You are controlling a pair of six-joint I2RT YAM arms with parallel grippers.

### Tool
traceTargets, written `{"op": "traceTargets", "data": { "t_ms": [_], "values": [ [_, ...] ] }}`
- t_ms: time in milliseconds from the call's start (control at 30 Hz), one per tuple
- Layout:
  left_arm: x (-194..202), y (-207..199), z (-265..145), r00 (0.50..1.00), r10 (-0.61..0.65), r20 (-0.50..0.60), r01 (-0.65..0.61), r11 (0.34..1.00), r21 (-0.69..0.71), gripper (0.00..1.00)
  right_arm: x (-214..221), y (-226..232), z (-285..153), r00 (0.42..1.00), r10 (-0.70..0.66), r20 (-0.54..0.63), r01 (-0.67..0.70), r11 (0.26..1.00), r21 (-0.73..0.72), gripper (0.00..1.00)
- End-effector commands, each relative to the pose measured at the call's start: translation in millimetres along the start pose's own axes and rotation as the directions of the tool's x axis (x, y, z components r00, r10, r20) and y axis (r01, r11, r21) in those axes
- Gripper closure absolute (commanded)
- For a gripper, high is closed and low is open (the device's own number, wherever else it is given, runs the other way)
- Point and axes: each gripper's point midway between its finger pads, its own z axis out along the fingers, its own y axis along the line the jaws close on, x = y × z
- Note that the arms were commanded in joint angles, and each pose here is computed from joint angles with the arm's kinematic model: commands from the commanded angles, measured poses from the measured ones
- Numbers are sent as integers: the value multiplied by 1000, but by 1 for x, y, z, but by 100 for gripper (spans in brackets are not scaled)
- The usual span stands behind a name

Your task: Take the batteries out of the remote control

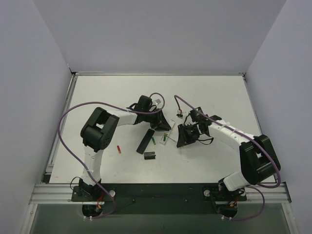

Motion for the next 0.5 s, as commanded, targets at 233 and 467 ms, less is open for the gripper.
{"op": "traceTargets", "data": {
  "t_ms": [233,467],
  "values": [
    [9,28,3,1000,-5,6,5,994,-113,66,-5,6,-1,997,-8,79,15,996,-89,100],
    [8,28,3,1000,-3,7,4,993,-114,66,-4,20,2,996,5,88,11,983,-181,100]
  ]
}}
